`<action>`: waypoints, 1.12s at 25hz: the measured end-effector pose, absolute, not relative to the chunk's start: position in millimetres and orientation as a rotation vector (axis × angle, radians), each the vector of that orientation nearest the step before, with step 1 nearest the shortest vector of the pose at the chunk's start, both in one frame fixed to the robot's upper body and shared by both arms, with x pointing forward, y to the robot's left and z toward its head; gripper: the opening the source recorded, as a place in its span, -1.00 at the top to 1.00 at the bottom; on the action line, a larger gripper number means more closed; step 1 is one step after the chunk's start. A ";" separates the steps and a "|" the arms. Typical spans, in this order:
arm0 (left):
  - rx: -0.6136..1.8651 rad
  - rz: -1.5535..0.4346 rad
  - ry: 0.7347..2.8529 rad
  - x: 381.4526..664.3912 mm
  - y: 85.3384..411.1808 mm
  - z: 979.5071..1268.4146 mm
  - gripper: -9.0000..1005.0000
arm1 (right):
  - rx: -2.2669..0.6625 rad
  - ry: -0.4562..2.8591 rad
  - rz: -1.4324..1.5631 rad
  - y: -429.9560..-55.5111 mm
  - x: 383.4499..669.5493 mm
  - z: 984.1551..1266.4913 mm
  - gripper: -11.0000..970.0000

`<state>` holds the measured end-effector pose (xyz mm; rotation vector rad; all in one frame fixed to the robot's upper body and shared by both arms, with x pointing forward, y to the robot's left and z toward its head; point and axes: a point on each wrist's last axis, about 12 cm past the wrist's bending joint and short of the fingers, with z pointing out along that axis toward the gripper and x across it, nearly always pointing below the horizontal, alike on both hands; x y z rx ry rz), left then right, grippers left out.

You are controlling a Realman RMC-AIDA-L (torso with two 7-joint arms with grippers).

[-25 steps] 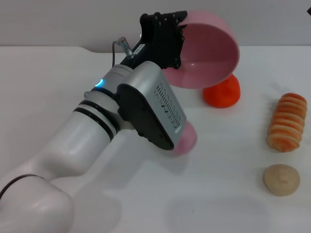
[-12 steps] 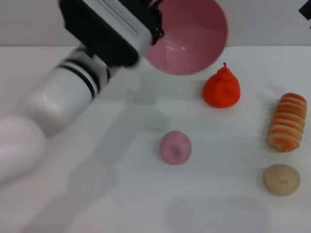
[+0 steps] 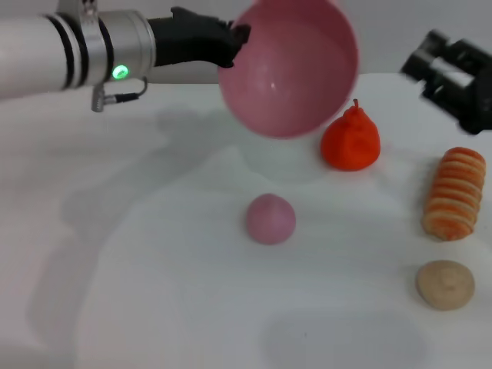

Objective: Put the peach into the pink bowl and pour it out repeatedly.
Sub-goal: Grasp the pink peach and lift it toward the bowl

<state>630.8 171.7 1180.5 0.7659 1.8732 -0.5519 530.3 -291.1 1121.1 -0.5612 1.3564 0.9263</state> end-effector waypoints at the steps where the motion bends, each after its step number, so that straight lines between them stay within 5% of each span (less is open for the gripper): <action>1: 0.765 -0.547 1.928 636.7 176.4 1183.7 0.87 | -0.605 1.378 0.933 -287.4 531.9 1121.2 -0.06; 14: 0.628 -0.069 2.272 674.3 244.9 1222.0 0.87 | -1.001 1.888 0.829 -273.0 545.6 1147.5 -0.05; 23: 0.589 -0.017 2.316 673.4 260.6 1221.8 0.87 | -1.076 2.113 0.534 -228.1 582.6 1182.4 -0.04; 28: 0.582 -0.021 2.341 670.1 264.5 1213.7 0.87 | -1.151 2.140 0.544 -194.0 602.4 1170.6 -0.04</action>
